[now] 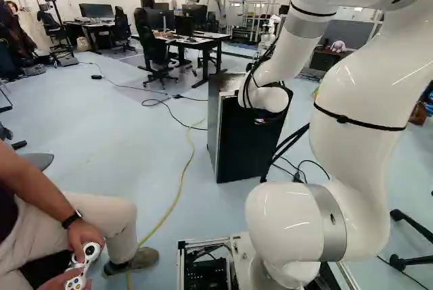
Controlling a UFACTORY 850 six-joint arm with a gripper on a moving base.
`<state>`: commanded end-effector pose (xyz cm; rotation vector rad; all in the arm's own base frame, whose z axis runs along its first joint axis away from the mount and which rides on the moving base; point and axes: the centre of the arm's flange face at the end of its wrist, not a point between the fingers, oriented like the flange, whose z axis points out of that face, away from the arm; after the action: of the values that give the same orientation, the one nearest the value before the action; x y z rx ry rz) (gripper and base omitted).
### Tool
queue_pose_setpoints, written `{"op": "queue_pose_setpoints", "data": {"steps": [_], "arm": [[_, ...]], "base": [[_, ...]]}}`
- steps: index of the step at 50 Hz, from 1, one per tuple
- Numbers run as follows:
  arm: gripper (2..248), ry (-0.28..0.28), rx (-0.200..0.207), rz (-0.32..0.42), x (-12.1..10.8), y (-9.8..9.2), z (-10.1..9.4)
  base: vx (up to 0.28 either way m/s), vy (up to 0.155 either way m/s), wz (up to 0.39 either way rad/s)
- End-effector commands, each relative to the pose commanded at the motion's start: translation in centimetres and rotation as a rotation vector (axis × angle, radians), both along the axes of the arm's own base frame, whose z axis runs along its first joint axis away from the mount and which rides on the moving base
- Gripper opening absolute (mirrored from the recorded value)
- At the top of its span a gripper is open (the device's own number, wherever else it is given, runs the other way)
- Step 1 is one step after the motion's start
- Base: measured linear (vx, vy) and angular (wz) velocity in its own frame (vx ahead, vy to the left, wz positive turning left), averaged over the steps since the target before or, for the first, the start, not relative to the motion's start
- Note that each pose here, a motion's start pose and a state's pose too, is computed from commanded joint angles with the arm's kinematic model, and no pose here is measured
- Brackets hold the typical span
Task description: Grab a drink from the fridge
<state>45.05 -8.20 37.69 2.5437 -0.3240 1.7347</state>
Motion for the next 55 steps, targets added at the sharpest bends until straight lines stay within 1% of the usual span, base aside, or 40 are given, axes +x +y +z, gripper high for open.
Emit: {"op": "queue_pose_setpoints", "data": {"steps": [12, 24, 39, 55], "arm": [[247, -0.085, -0.033, 0.059, 0.6, 0.3, -0.3], [247, -0.139, -0.048, 0.098, 1.7, 0.5, -0.9], [247, -0.184, -0.053, 0.102, 4.0, 0.0, -2.2], [247, -0.238, -0.058, 0.1, 7.3, -0.8, -3.7]], "base": [[0.0, 0.0, 0.0], [0.0, 0.0, 0.0], [0.0, 0.0, 0.0], [0.0, 0.0, 0.0]]}}
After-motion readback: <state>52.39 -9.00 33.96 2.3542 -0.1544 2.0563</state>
